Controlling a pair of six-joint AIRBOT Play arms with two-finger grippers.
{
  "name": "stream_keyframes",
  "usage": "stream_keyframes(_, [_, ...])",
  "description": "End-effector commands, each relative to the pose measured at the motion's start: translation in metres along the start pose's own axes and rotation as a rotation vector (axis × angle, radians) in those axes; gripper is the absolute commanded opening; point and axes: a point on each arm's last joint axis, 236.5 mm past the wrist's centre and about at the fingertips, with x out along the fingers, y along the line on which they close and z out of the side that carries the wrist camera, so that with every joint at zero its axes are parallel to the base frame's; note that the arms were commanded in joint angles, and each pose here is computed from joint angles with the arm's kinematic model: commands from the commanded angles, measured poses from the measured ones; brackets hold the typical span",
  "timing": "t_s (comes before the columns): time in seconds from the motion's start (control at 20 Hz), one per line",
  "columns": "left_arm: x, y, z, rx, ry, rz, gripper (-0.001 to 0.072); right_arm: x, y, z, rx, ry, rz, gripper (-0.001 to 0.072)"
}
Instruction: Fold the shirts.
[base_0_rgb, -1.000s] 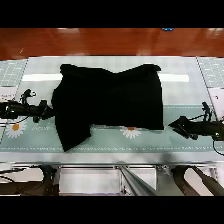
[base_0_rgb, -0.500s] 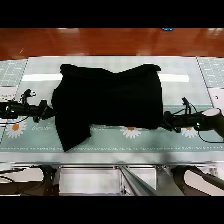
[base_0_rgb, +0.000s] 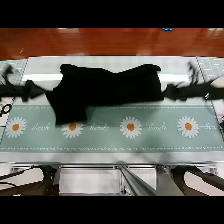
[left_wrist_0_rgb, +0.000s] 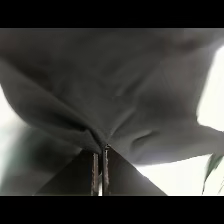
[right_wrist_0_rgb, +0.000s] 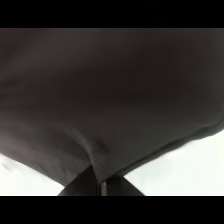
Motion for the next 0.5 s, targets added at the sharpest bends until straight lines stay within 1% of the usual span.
stream_keyframes(0.0, [-0.072, -0.124, 0.067, 0.164, -0.264, -0.148, 0.0016, -0.102, 0.082, 0.086, -0.218, -0.269, -0.014, 0.0023])
stream_keyframes(0.1, [-0.121, -0.186, 0.084, 0.319, -0.382, -0.162, 0.0016, -0.169, 0.124, 0.116, -0.340, -0.423, -0.060, 0.0023])
stream_keyframes(0.2, [-0.169, -0.245, 0.087, 0.449, -0.491, -0.176, 0.0016, -0.231, 0.162, 0.128, -0.436, -0.558, -0.101, 0.0023])
stream_keyframes(0.3, [-0.212, -0.295, 0.076, 0.569, -0.589, -0.187, 0.0016, -0.285, 0.192, 0.125, -0.509, -0.676, -0.142, 0.0023])
stream_keyframes(0.4, [-0.244, -0.337, 0.049, 0.724, -0.662, -0.180, 0.0016, -0.322, 0.216, 0.108, -0.569, -0.745, -0.153, 0.0024])
stream_keyframes(0.45, [-0.256, -0.353, 0.032, 0.767, -0.689, -0.182, 0.0016, -0.334, 0.221, 0.098, -0.585, -0.769, -0.164, 0.0024])
